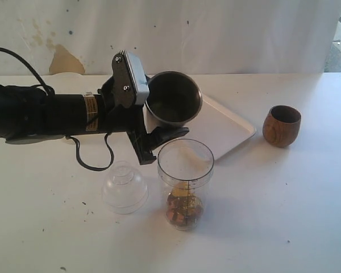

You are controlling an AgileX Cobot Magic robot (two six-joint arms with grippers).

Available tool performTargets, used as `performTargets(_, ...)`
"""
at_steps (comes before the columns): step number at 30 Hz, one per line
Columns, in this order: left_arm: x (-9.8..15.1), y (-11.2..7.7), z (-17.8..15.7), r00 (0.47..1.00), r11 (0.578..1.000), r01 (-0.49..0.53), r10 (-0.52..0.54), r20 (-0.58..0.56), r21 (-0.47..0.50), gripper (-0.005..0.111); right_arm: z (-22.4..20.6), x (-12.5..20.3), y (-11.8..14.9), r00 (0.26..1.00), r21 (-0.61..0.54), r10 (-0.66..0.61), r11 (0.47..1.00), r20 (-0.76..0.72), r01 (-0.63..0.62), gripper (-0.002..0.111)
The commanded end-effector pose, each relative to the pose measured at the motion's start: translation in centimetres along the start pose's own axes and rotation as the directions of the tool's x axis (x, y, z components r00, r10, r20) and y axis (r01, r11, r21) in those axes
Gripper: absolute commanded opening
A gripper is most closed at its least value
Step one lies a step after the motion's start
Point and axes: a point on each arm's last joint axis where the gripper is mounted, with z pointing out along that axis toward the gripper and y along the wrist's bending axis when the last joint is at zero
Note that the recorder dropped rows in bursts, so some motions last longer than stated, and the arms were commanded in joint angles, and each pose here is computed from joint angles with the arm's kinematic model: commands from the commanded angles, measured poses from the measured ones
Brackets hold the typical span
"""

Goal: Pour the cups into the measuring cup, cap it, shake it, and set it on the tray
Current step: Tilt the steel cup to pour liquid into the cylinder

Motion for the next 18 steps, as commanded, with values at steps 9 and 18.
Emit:
performTargets(9,-1.13,0.39,-0.04,0.992,0.994,-0.105,0.106,0.063,-0.019,0.000,-0.02,-0.02,0.02,1.000,-0.004,0.002,1.000,0.013,-0.002,0.000)
performTargets(18,-1.19,0.39,-0.05,0.980,0.982,-0.186,0.187,0.068,-0.025,0.000,-0.02,-0.02,0.02,1.000,-0.004,0.002,1.000,0.013,-0.002,0.000)
